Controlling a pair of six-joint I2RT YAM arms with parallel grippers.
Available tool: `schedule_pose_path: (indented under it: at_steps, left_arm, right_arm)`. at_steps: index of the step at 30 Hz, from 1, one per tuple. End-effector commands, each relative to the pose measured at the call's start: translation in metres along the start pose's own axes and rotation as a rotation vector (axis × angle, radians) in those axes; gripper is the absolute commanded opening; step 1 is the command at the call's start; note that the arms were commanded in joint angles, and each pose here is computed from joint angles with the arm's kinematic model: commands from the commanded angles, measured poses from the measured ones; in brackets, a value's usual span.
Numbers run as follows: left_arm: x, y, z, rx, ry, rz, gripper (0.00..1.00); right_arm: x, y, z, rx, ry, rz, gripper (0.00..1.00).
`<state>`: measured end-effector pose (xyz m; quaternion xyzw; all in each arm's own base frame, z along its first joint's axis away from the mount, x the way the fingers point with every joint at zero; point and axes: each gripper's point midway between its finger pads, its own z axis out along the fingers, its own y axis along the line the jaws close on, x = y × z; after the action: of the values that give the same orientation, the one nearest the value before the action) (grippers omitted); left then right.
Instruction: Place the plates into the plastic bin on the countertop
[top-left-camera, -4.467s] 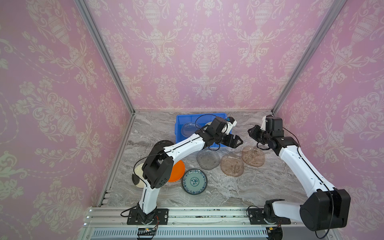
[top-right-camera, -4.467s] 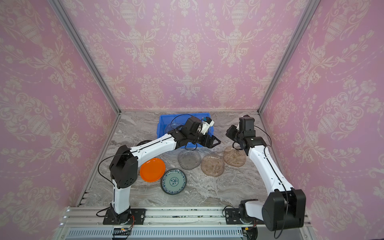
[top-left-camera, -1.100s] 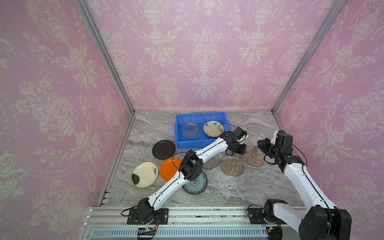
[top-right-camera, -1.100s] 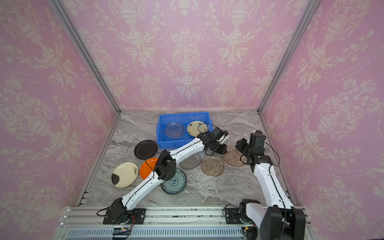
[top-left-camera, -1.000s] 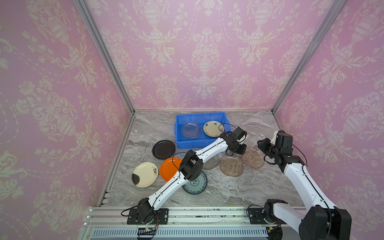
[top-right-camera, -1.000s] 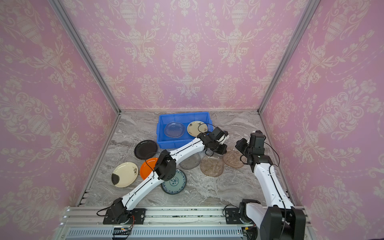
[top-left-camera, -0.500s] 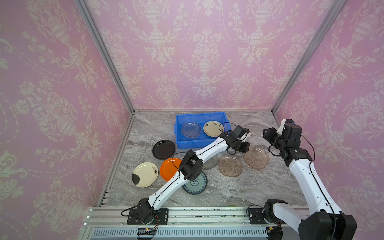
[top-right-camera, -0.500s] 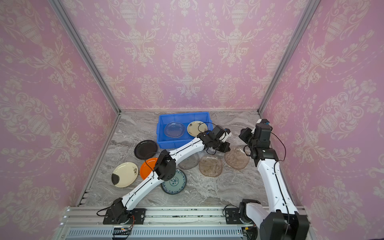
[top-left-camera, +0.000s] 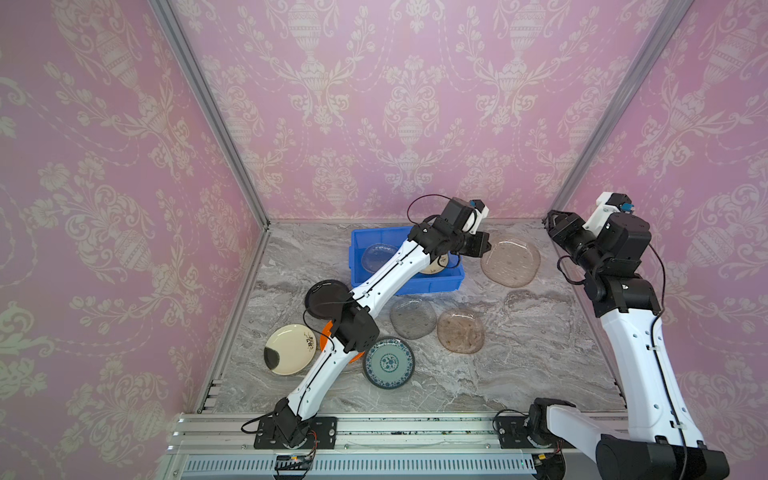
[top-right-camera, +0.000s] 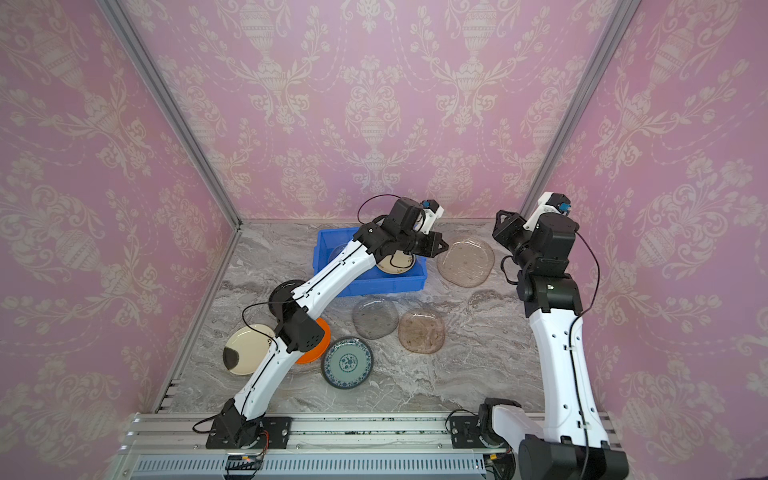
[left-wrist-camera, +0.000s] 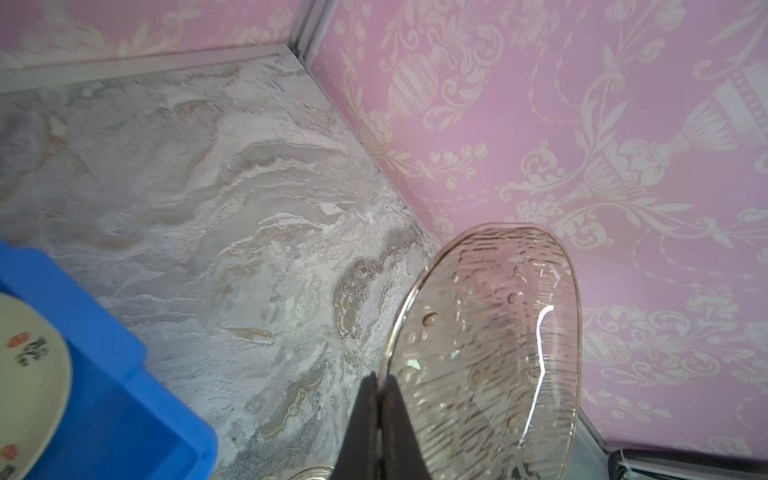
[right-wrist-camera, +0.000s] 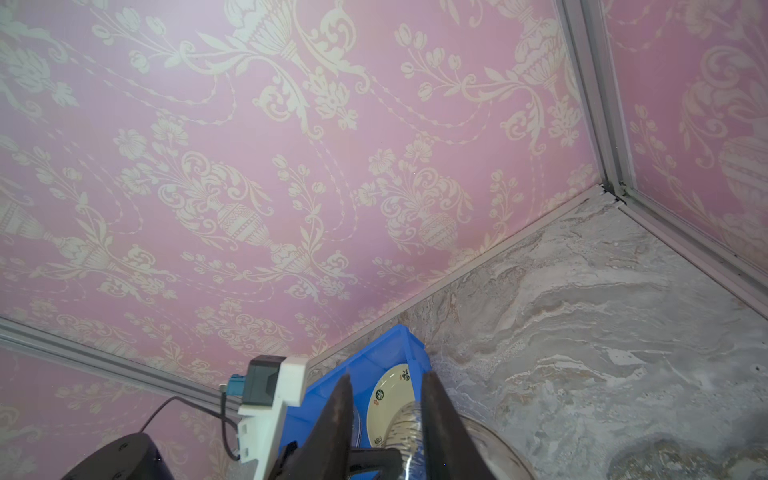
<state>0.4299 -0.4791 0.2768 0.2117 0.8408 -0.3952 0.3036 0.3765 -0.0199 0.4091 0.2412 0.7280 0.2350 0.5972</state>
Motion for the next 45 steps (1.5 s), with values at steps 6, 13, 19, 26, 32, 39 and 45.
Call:
schedule_pose_path:
  at_steps: [6,13,19,26,32,39,45]
  left_arm:
    - [0.006,0.097,-0.063,-0.321,0.044,-0.02,0.0]
    - [0.006,0.152,-0.103,-0.318,-0.089,-0.157,0.0]
    - [0.007,0.177,-0.131,-0.343,-0.147,-0.221,0.0]
    - [0.009,0.187,-0.142,-0.335,-0.164,-0.252,0.0]
    - [0.01,0.189,-0.149,-0.318,-0.168,-0.269,0.0]
    - [0.014,0.192,-0.155,-0.315,-0.164,-0.274,0.0]
    - [0.015,0.198,-0.158,-0.318,-0.162,-0.281,0.0]
  right_arm:
    - [0.08,0.049,0.042,-0.167,0.286,-0.016,0.35]
    - [0.164,0.067,0.066,-0.235,0.489,0.014,0.32]
    - [0.208,0.076,0.078,-0.247,0.609,0.03,0.34]
    - [0.246,0.075,0.096,-0.227,0.704,0.017,0.39]
    - [0.263,0.074,0.115,-0.211,0.74,0.004,0.38]
    - [0.273,0.078,0.135,-0.214,0.757,0.013,0.32]
    - [0.29,0.081,0.148,-0.21,0.798,-0.001,0.28]
